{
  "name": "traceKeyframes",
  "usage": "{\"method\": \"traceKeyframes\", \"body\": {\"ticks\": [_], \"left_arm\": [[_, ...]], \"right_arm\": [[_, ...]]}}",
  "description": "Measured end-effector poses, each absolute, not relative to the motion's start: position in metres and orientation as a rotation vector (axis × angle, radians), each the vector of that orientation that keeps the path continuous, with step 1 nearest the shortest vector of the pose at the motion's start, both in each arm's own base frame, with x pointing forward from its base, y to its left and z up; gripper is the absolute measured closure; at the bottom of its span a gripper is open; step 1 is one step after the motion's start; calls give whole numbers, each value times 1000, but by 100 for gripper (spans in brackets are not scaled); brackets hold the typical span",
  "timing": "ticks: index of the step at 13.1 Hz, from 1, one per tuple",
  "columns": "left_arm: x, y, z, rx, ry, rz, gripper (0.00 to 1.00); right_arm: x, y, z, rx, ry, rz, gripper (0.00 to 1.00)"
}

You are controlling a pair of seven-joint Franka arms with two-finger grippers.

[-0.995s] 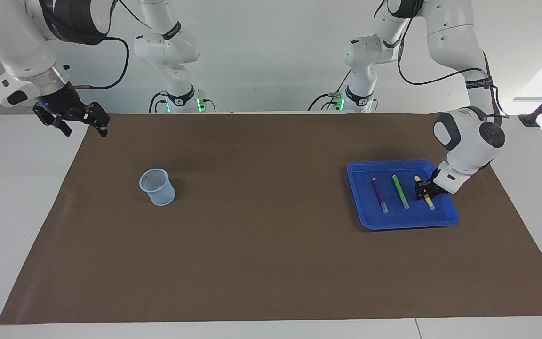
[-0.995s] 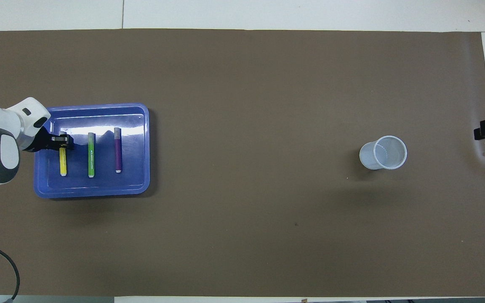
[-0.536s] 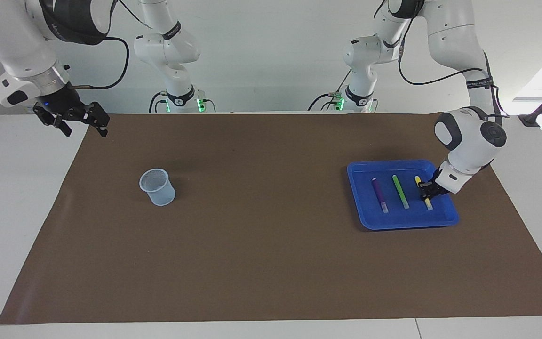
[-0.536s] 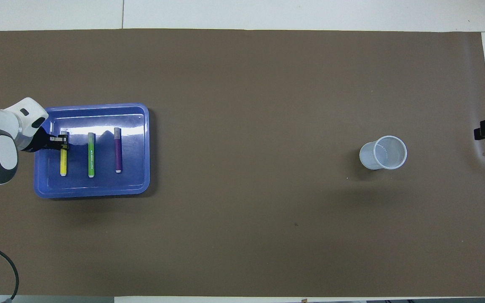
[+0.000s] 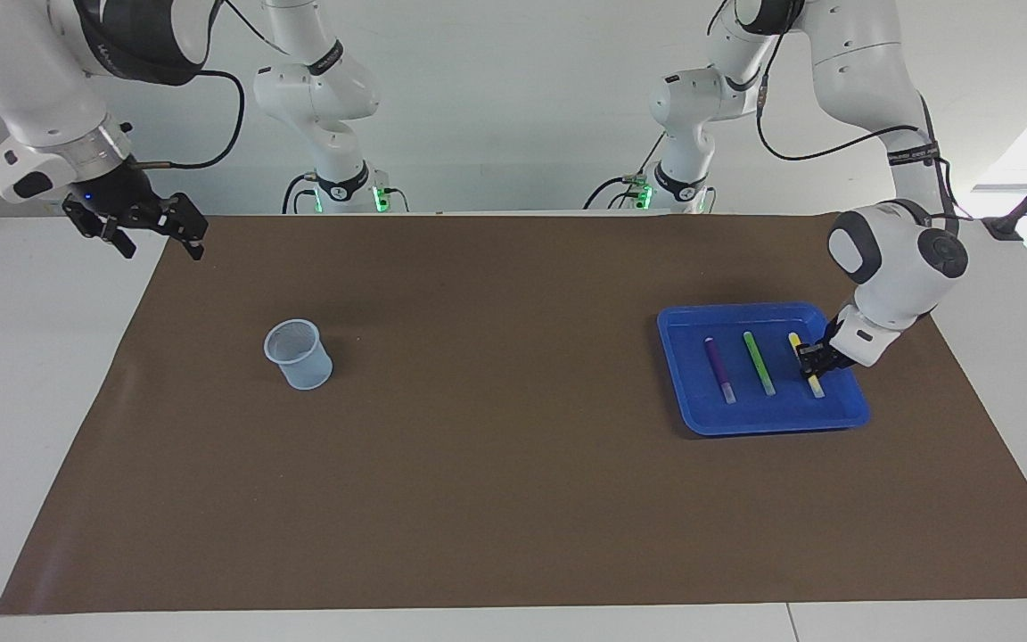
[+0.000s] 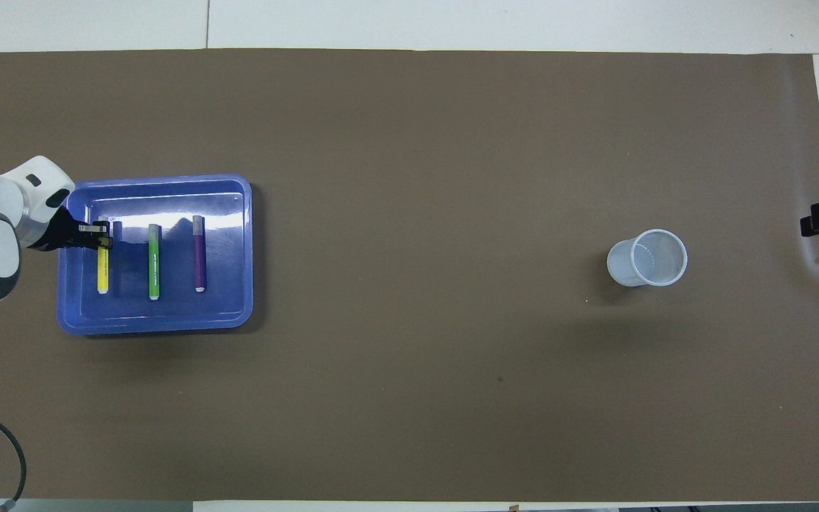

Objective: Transfer and insert pens with both arms
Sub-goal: 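Lower the left gripper onto the yellow pen and grasp it, then lift the yellow pen with the left gripper while the right gripper approaches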

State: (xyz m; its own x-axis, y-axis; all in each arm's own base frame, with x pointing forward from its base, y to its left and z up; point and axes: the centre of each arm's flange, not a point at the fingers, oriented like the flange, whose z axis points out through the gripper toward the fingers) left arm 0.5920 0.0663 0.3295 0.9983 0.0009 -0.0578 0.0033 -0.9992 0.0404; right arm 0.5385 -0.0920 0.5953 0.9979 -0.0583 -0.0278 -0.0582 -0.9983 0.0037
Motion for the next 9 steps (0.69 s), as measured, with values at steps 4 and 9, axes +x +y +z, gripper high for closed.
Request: {"method": "traceKeyframes", "body": {"ticks": [4,9], "left_arm": [[609,28,389,3076,163,-203,83],[601,-78,463,2933,636,-378,83]], "right_arm": [[539,-92,595,3137,-91,-44,0],[539,-92,595,3137,-91,-44,0]]}}
